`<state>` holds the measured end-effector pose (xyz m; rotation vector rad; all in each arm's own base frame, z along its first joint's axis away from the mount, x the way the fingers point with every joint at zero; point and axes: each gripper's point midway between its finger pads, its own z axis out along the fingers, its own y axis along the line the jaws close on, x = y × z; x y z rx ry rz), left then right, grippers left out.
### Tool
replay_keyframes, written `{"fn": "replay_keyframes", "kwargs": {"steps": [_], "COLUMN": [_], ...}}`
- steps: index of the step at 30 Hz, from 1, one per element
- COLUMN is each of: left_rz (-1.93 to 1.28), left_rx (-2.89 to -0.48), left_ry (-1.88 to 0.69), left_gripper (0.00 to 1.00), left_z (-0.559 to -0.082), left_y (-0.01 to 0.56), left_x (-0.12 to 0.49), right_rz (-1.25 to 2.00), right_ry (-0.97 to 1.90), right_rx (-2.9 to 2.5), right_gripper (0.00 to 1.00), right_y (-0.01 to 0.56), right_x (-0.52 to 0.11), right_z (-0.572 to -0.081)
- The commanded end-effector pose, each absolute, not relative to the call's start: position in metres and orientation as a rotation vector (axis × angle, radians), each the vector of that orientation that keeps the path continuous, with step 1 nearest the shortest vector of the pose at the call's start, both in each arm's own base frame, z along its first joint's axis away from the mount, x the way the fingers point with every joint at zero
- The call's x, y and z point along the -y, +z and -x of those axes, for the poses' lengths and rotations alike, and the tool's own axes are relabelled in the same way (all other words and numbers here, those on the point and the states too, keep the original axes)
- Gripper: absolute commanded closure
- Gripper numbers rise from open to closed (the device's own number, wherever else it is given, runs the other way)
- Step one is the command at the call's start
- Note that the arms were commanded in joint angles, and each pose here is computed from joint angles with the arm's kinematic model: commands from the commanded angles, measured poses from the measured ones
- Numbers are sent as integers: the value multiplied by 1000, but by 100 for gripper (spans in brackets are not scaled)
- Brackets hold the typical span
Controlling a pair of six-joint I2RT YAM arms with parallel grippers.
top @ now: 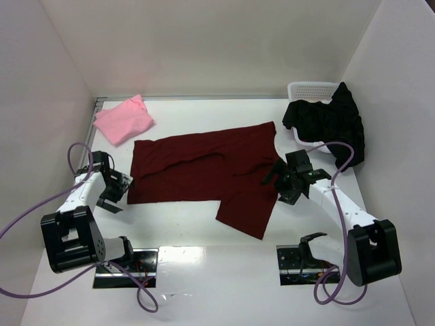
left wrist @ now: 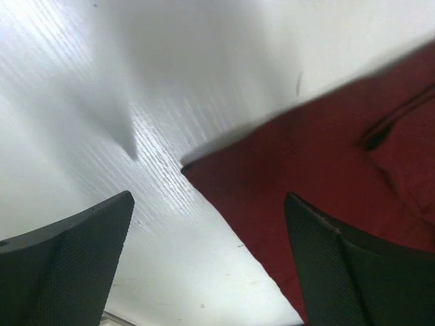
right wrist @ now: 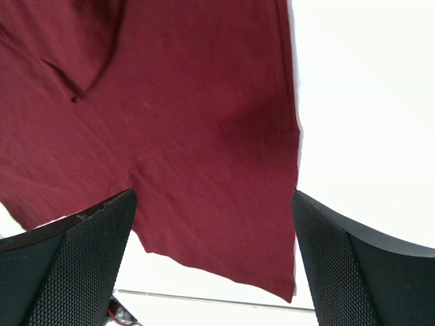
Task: Fold and stack the t-shirts
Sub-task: Grap the side of the flattened tshirt closest away from the robot with both arms
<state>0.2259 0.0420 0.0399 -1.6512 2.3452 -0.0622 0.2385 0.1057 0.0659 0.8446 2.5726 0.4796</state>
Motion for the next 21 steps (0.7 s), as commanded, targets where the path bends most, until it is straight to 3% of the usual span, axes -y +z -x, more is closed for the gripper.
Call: {"fn": "replay_keyframes", "kwargs": {"steps": [1,13,21], "left_rz": [1720,1710,1692], "left_rx": [-2284,-2322,-2346], "left_ry": [-20,-25,-17], "left_gripper": [3,18,35], "left_z": [-229,-232,-227], "left_y": [34,18,13], "left_x": [-48,-47,-46], "right_rz": [-885,-895,-777], "right_ry": [579,612,650], "right_rx": [-2529,-2546,-2641], "right_gripper": [0,0,0], "right_y": [68,56,44], "right_x": [-116,-121,-142], "right_z": [-238,-219,-189]}}
